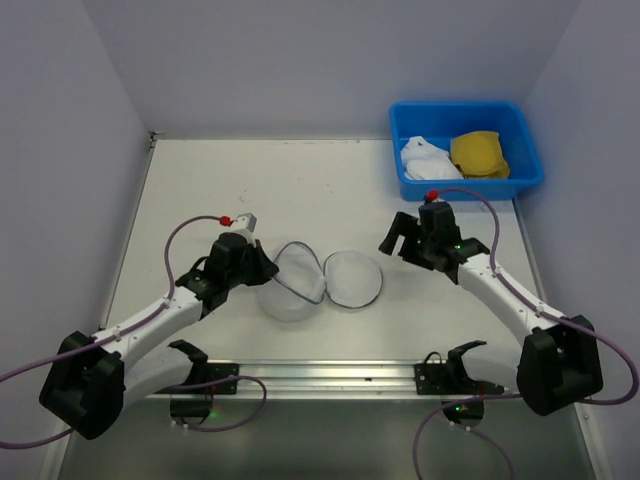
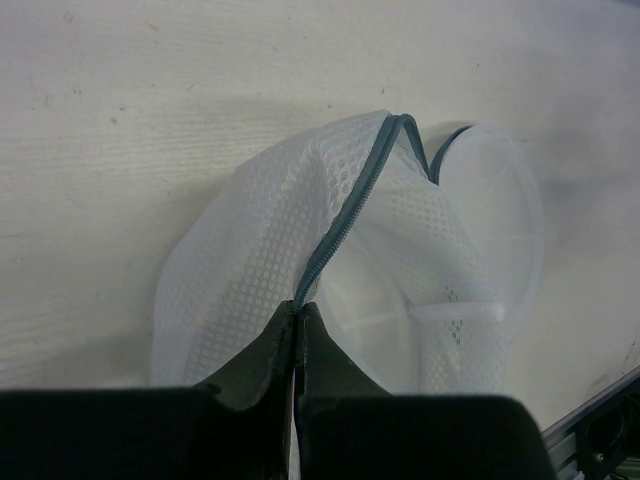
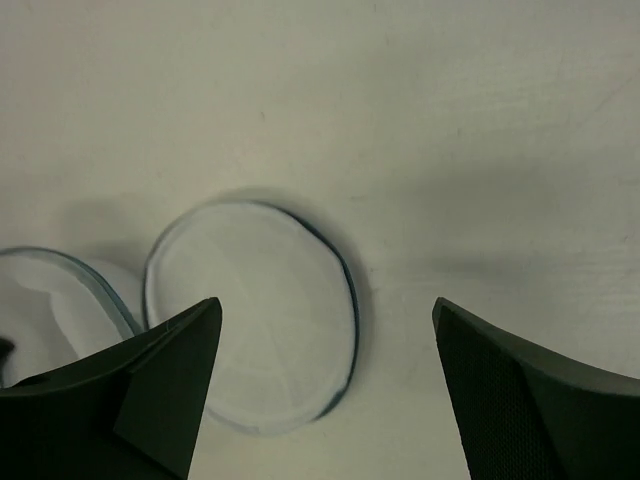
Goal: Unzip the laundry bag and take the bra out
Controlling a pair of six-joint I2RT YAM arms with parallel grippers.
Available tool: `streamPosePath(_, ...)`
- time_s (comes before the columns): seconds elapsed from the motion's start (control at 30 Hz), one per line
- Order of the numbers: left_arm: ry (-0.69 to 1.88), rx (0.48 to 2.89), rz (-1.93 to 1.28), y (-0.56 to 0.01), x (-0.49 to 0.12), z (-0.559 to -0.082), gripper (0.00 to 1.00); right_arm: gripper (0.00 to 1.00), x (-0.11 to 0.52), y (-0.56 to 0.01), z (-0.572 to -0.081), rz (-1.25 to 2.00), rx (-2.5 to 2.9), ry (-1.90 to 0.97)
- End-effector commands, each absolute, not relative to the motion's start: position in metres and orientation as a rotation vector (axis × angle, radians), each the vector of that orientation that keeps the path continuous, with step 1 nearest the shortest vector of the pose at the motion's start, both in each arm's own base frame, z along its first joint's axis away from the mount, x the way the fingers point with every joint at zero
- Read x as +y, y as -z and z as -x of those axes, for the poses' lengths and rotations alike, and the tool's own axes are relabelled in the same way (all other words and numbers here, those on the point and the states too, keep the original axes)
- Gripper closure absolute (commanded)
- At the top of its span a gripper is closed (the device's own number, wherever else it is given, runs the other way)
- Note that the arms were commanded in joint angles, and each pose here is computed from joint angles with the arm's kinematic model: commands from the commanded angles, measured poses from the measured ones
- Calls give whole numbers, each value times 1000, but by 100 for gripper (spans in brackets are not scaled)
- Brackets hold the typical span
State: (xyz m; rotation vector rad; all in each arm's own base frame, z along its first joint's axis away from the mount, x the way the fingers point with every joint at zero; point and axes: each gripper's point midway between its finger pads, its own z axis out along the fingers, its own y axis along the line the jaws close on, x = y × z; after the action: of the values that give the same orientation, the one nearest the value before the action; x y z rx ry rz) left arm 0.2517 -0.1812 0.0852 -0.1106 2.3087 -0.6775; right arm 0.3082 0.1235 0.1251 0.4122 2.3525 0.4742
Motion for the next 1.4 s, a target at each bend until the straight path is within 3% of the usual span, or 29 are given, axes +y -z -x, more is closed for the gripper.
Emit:
streamPosePath(0.0, 646, 2290, 189, -80, -171, -250, 100, 13, 142, -103, -272, -352, 2450, -530)
streamPosePath(0.2, 669, 2318, 213, -63, -170, -240, 100, 24, 174, -69, -250, -252, 2601, -599)
streamPosePath(0.53, 661, 2325, 214, -51, -167, -236, 100, 34, 204, -34, -257, -233, 2730, -574)
streamPosePath(0.63, 675, 2341, 207, -44, -169, -233, 100, 63, 202, -39, -259, -239, 2711, -569)
streamPosePath(0.67, 686, 2338, 201, -43, -172, -234, 100, 82, 197, -41, -262, -245, 2693, -536)
streamPosePath(0.73, 721, 2350, 185, -41, -178, -234, 100, 98, 187, -55, -266, -244, 2652, -474)
streamPosePath(0.9, 777, 2310, 117, -58, -201, -250, 100, 100, 148, -116, -295, -231, 2460, -211)
streamPosePath(1.0, 818, 2288, 97, -68, -218, -263, 100, 100, 141, -160, -302, -177, 2349, -198)
streamPosePath(1.2, 911, 2304, 52, -63, -261, -273, 100, 100, 191, -210, -304, 110, 2230, -435)
streamPosePath(1.37, 960, 2311, 74, -54, -280, -277, 100, 100, 240, -200, -294, 344, 2278, -384)
